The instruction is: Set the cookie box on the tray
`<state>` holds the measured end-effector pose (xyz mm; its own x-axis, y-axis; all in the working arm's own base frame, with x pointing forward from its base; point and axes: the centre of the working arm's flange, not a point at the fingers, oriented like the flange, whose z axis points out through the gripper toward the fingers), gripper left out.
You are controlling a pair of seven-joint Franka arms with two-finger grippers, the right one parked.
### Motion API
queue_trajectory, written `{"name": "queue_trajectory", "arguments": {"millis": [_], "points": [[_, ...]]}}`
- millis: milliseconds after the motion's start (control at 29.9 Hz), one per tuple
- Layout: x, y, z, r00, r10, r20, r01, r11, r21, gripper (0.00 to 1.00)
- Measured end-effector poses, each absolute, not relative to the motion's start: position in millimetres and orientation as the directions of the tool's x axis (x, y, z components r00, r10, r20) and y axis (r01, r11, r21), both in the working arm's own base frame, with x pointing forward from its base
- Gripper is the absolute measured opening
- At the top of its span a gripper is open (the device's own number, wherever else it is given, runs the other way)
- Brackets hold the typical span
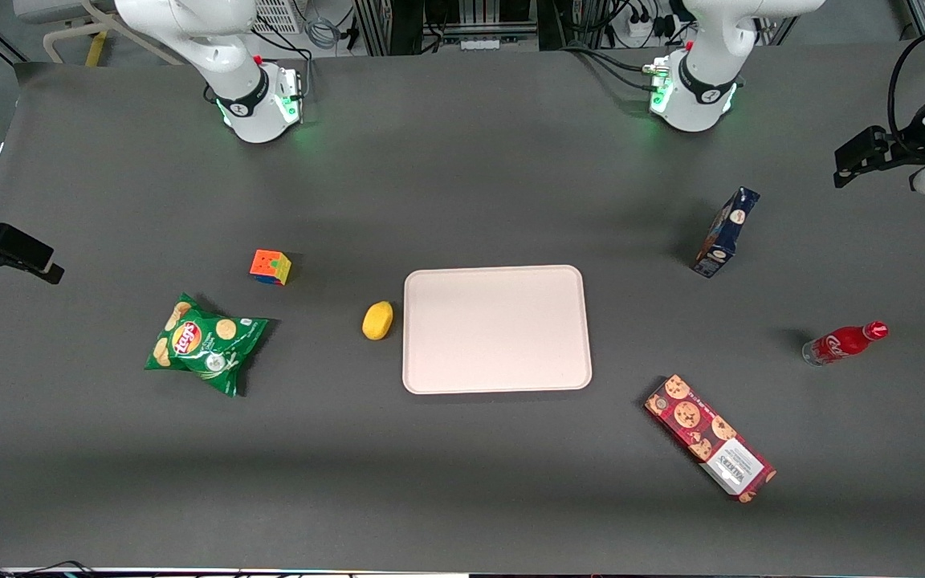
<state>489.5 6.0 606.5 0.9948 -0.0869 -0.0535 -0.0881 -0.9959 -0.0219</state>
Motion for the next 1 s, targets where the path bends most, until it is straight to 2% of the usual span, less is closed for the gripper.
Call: {"name": "queue_trajectory", "arguments": {"millis": [469,1005], "points": [[494.4,1.4,603.8,0.994,-0.095,-0.055,-0.097,-0.995,-0.024,1.00],[493.4,-18.9,646.3,0.992,-0.129,0.008,-0.129,-0.992,-0.015,1.00]]}}
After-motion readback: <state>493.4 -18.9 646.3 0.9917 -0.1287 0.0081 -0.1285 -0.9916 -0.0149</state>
